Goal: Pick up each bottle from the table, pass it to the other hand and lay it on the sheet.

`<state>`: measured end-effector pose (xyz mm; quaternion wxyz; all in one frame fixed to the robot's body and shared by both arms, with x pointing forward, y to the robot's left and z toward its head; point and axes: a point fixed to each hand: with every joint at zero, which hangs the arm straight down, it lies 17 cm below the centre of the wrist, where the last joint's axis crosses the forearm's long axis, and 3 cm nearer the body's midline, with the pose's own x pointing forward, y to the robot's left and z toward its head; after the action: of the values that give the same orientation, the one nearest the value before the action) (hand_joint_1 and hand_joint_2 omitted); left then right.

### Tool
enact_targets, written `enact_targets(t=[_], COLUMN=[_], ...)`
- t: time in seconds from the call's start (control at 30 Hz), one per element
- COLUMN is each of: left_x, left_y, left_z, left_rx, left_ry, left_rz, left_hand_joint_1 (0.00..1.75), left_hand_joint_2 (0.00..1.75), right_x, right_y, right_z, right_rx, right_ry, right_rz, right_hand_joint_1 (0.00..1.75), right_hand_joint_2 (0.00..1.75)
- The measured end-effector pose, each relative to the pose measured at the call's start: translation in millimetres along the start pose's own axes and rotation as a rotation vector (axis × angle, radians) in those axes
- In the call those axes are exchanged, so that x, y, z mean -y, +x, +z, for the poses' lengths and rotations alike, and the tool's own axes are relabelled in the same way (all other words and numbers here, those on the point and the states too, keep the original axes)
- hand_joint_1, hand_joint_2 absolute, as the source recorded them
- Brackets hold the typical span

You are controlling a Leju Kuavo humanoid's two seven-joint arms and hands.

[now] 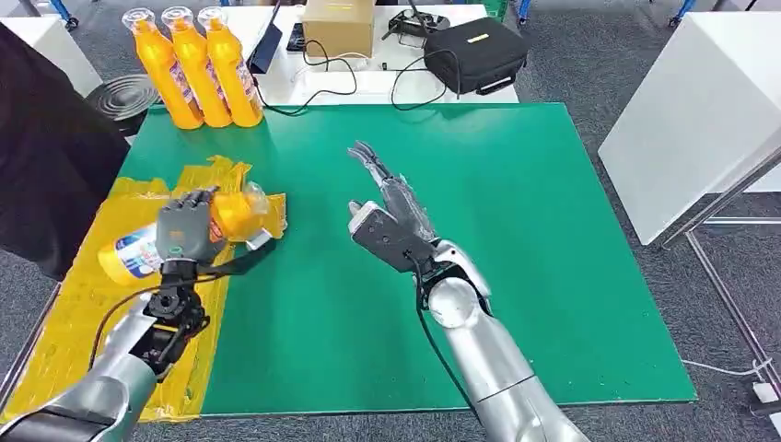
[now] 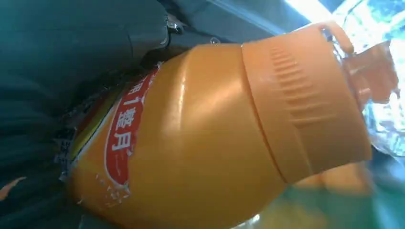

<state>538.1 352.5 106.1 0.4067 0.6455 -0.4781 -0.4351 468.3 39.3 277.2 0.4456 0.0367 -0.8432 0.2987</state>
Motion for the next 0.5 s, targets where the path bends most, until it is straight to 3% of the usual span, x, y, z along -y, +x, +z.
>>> enact_targets(t=[0.27,0.3,0.33,0.37,0.5], left_x=[47,48,48,49,56], left_y=[25,27,29,30,39], left_z=[45,46,47,47,51], left_rx=[0.127,0.134,0.144,0.152,0.211], left_ry=[-0.118,-0.119,-0.12,-0.124,-0.149], left_rz=[-0.05,-0.05,-0.05,-0.049,-0.026], left_hand_joint_1=[1.75,1.52,0.0,0.0,0.0], left_hand_joint_2=[1.75,1.75,1.75,0.0,0.0], right_x=[3,4,4,4,4], right_y=[-2,-3,-5,-5,-11], right_z=[-3,-3,-3,-2,1], right_rx=[0.006,0.004,0.003,0.002,-0.008], right_ry=[0.011,0.012,0.015,0.017,0.027], right_rz=[0.01,0.014,0.015,0.016,0.02], right_hand_joint_1=[0.0,0.0,0.0,0.0,0.0], right_hand_joint_2=[0.0,0.0,0.0,0.0,0.0])
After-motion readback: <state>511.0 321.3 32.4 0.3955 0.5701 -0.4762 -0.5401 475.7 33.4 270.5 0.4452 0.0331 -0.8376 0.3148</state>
